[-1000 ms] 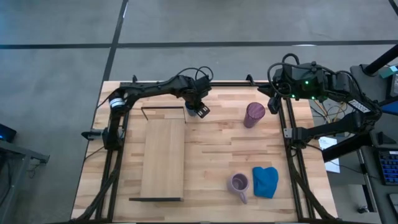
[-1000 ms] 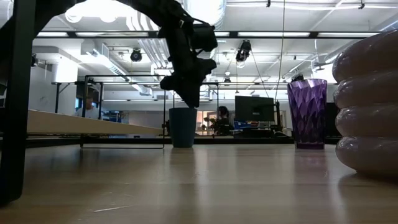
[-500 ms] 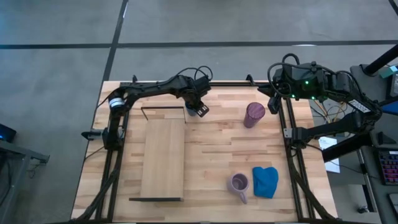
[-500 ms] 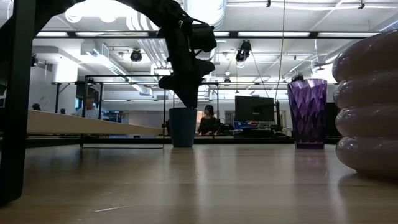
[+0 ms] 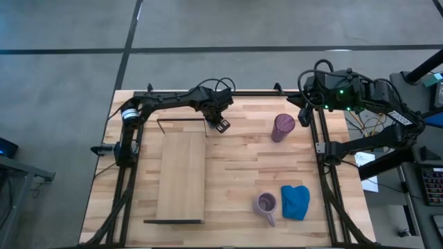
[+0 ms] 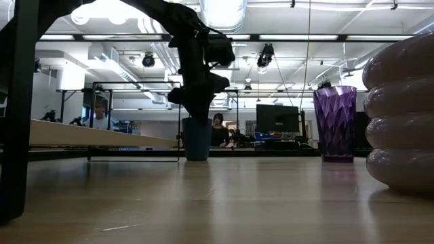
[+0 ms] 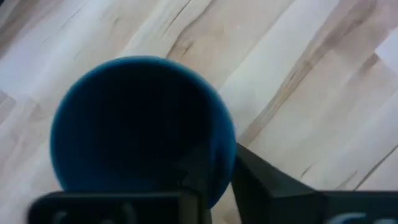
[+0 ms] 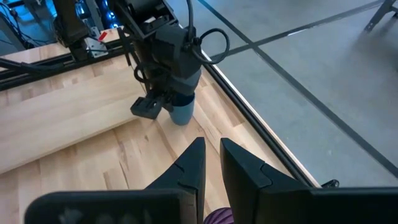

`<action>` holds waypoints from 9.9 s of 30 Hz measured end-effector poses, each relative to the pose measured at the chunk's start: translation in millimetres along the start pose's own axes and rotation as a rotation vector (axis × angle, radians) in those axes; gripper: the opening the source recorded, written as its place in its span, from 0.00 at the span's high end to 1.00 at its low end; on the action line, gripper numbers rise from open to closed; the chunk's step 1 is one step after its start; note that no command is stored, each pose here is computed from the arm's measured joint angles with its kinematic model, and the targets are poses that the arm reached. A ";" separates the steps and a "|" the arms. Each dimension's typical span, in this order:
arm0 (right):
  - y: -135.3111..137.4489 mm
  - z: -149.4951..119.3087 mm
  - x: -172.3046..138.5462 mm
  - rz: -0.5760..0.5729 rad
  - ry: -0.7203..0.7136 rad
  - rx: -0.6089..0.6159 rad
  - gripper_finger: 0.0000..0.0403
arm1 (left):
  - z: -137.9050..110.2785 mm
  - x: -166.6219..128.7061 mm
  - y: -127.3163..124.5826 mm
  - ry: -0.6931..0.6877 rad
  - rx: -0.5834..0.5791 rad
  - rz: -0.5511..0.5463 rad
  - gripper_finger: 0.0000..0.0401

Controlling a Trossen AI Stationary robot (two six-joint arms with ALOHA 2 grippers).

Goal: Stack small to large cups/mugs on shelf
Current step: Put the blue cup on the shelf, then put the purple mug on the shelf

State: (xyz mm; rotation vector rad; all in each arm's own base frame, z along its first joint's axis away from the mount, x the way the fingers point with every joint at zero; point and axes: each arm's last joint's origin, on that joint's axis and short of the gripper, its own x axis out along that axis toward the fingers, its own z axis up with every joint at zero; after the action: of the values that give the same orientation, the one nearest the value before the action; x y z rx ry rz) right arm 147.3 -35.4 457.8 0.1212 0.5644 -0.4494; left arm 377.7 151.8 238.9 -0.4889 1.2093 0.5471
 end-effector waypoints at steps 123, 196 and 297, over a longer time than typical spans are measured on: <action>-1.3 -8.4 -0.3 -0.011 0.085 -0.054 0.89 | -83.3 -208.6 -73.7 -0.343 -0.132 -0.463 0.79; 220.2 -118.7 156.5 0.302 1.039 0.043 0.89 | -149.6 -287.3 -83.8 -0.587 0.212 -0.288 0.79; 248.8 -141.6 178.8 0.322 0.882 0.002 0.81 | -151.6 -283.1 -82.6 -0.550 0.252 -0.251 0.79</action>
State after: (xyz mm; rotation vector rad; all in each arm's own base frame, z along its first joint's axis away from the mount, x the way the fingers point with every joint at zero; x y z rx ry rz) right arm 322.5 153.0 239.4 0.4147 1.3851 -0.0575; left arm 246.3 -43.7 472.3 -0.2436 0.6644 0.2789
